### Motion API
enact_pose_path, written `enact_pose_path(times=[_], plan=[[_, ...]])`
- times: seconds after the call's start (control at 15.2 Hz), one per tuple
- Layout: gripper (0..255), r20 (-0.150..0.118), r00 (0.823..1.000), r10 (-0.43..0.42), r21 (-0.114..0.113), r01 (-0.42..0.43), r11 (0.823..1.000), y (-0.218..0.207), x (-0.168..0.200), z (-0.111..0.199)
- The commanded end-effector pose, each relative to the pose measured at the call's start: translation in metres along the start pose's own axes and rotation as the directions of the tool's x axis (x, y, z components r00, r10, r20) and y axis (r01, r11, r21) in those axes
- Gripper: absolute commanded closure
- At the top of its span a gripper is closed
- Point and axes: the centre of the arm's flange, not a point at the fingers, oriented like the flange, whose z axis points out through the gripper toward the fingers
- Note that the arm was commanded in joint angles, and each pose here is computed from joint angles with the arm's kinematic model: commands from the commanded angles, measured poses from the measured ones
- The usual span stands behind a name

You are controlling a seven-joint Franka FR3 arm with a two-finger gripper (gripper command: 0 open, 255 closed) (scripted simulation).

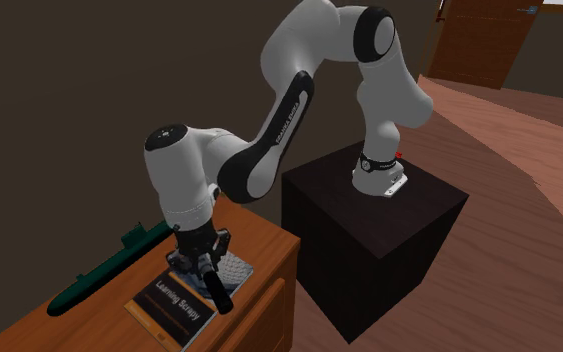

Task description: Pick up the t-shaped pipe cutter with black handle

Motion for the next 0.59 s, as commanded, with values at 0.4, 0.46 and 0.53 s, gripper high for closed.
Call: enact_pose_path(times=[0.4,0.46,0.53], plan=[[255,0.000,1.000,0.000,0.000,0.000,1.000,-0.001,-0.003,-0.041],[255,0.000,1.000,0.000,0.000,0.000,1.000,-0.001,-0.003,-0.047],[255,0.000,1.000,0.000,0.000,0.000,1.000,0.000,-0.003,-0.052]])
